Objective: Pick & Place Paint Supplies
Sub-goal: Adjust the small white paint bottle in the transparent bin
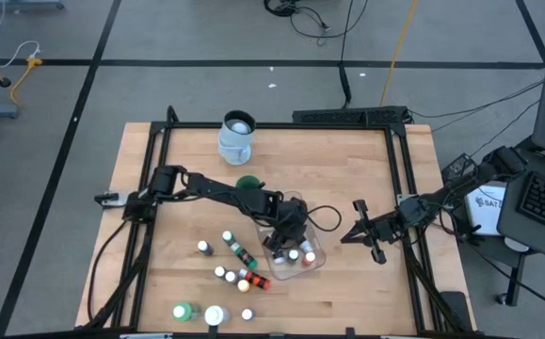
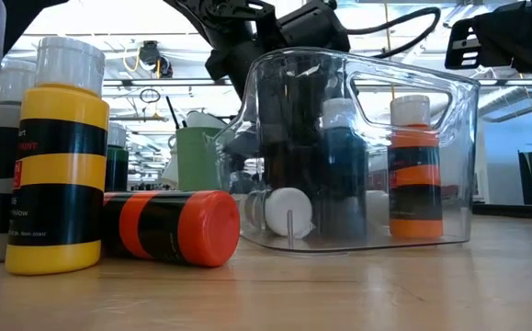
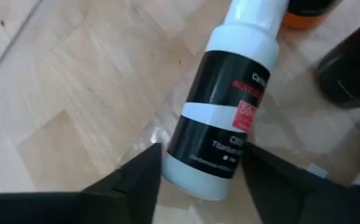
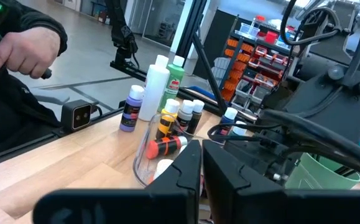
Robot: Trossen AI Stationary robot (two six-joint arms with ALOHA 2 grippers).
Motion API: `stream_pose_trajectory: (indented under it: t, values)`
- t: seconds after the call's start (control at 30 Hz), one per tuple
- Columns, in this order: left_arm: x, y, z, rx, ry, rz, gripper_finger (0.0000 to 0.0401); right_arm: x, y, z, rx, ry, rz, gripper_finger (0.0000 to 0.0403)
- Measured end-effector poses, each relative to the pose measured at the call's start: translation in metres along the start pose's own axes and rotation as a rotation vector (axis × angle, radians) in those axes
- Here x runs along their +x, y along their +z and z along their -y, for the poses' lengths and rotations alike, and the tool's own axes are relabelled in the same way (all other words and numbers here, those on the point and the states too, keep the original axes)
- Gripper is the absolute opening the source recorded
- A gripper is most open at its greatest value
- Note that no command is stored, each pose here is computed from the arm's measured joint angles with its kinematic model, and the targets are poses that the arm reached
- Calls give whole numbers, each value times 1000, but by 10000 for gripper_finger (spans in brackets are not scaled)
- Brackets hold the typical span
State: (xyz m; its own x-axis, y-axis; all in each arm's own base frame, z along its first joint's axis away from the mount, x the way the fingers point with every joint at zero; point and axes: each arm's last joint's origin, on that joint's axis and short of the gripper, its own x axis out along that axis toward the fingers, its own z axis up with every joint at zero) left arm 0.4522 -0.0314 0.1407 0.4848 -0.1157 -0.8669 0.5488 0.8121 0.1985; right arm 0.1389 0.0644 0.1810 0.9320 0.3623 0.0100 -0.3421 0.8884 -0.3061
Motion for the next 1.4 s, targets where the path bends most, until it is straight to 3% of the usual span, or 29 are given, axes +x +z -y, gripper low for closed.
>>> stream_pose_trajectory:
  t: [0.2,0.5,0.9,1.03,1.3,1.4]
  values:
    - [-1,1,-1,9,14,4,117,0,0,0,-5,0,0,8]
    - [-9,4,7,43,95,-76,116,0,0,0,-7,1,-2,9]
    - [-67,35,13,118,259,-156,116,0,0,0,-6,0,-1,9]
    - [-89,46,22,204,371,-246,116,0,0,0,5,1,-3,10]
    - [-109,69,56,491,663,-452,116,0,-1,0,52,0,-12,29]
    - [-112,74,63,468,756,-469,116,2,-3,-1,47,3,-23,46]
